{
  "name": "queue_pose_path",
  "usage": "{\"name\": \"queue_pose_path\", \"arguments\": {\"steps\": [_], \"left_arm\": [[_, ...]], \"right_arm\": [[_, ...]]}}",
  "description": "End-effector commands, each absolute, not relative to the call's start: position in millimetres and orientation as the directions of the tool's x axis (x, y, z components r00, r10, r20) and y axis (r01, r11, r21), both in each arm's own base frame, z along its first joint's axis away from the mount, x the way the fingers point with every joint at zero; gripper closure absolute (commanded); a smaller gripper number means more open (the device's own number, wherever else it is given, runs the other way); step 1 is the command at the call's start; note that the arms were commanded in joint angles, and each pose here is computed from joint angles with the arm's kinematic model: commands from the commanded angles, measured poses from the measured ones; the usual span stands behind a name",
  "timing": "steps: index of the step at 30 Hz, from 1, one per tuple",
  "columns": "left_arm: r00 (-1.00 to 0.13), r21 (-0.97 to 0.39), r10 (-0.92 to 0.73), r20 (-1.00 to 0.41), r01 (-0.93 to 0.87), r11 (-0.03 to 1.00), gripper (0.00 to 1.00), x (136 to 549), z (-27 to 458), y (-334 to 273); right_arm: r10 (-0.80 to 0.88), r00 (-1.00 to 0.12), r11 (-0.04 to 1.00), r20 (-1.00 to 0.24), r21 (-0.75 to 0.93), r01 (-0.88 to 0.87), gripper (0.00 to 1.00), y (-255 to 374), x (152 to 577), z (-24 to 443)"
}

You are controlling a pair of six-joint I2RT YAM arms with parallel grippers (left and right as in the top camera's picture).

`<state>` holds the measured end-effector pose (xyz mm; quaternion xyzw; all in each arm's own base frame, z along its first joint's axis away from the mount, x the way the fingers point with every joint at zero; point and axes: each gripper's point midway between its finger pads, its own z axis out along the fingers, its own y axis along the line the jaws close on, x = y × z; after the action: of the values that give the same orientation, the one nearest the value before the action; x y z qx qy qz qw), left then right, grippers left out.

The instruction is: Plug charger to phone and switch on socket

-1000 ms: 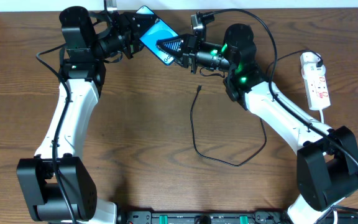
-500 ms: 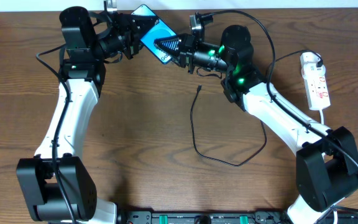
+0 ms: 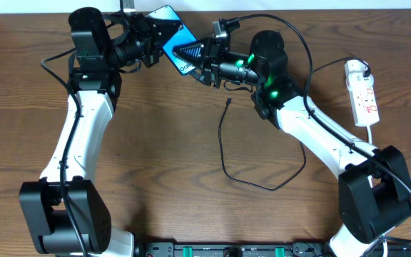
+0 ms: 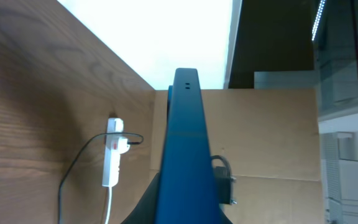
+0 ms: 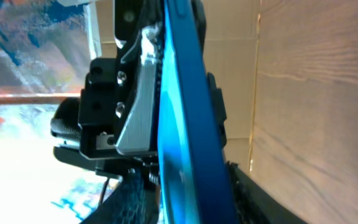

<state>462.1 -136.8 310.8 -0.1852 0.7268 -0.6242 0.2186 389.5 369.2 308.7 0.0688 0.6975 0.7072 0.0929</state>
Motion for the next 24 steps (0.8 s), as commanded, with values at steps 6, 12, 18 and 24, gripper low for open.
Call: {"name": "queue_pose_path", "arguments": {"steps": [6, 12, 18, 24], "left_arm": [[-0.806, -0.962, -0.565, -0.177, 0.022, 0.271, 0.93, 460.2, 298.9, -95.2], [-0.760, -0.929, -0.643, -0.097, -0.162, 0.332, 0.93, 455.8, 258.2, -59.7], [-0.701, -0.876, -0.713, -0.027, -0.327, 0.355, 0.93, 449.8, 229.0, -42.5], [-0.751, -0.884, -0.654, -0.091, -0.241, 0.400, 0.92, 446.8, 232.3, -48.9]], "right_arm": [[0.210, -0.968, 0.102, -0.136, 0.988, -0.116, 0.43, 352.9, 398.2, 278.4], [0.225, -0.953, 0.353, -0.203, 0.929, -0.114, 0.41, 328.1, 407.5, 214.3], [0.251, -0.938, 0.638, -0.238, 0.770, -0.025, 0.43, 293.2, 406.4, 147.2], [0.234, -0.928, 0.761, -0.289, 0.649, -0.010, 0.49, 273.4, 404.0, 122.8]]}}
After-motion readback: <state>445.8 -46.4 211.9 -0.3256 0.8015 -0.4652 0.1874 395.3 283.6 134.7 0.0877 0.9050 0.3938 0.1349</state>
